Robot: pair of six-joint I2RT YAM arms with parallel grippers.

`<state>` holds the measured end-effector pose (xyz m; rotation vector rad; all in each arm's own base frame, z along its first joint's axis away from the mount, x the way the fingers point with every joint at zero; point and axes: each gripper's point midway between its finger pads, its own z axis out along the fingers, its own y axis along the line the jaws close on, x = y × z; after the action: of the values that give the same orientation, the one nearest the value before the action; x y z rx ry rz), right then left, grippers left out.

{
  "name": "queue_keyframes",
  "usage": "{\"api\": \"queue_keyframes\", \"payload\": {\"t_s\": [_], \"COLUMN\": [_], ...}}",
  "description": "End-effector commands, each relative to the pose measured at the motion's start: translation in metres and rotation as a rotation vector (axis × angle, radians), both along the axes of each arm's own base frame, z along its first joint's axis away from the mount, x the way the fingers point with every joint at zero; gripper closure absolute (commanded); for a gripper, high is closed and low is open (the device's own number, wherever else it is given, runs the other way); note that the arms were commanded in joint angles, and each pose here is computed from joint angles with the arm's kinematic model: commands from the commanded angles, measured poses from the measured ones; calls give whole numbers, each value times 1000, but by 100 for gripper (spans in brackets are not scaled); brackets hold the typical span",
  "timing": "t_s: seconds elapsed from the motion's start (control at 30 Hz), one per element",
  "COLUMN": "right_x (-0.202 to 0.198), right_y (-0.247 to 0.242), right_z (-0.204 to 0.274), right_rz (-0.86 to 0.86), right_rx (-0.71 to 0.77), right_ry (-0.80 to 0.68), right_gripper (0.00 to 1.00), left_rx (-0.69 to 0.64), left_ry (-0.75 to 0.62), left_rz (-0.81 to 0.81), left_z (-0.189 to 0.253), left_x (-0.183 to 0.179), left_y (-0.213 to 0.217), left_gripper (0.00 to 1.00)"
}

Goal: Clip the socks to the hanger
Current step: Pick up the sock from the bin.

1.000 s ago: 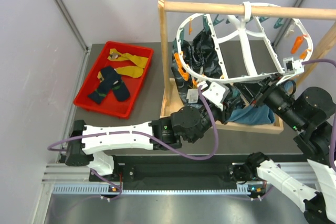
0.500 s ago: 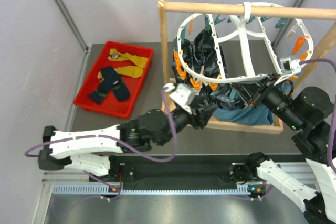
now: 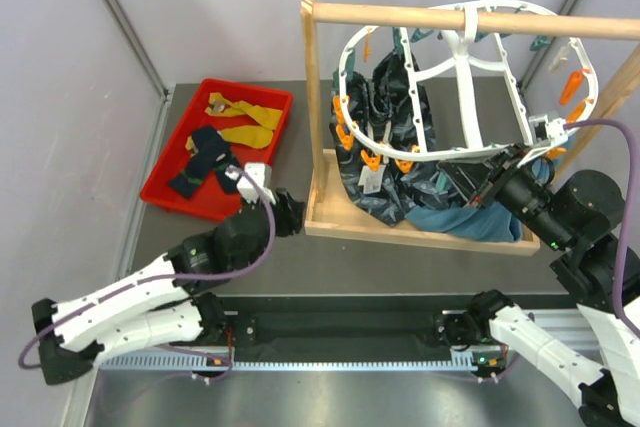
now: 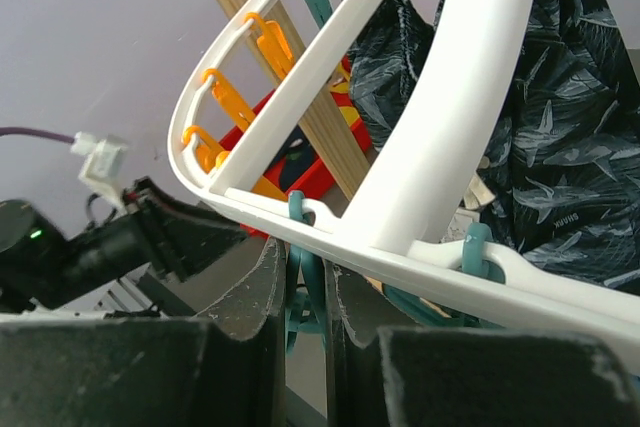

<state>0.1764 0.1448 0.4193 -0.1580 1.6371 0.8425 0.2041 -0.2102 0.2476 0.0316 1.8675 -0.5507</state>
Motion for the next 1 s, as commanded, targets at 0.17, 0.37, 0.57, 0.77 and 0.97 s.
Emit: {"api": "queue_keyframes", "payload": {"t_s": [0.17,0.37,0.57,0.77,0.97], "right_x": [-2,-6,-7,-8,-8], "right_y": [-1,-2,3,8,11], "right_z": [-6,-3,-2,-2,-3], "right_rz": [7,14,42,68,83], "right_rx": [-31,-29,-19,-8,-9], "right_ry": [-15,-27,-33,-39,-32], "right_gripper": [100,100,100,100,100], "left_rx": [110,50,185,452,523], "left_ry": [174,205,286,449,424], "left_rz": [237,468,594,624,531], "left_z": [-50,-43,-67,-130,-163], "left_x": [69,123,196,256,302], "left_y": [60,147,209,247,243], "left_gripper": [48,55,49,50,46]}}
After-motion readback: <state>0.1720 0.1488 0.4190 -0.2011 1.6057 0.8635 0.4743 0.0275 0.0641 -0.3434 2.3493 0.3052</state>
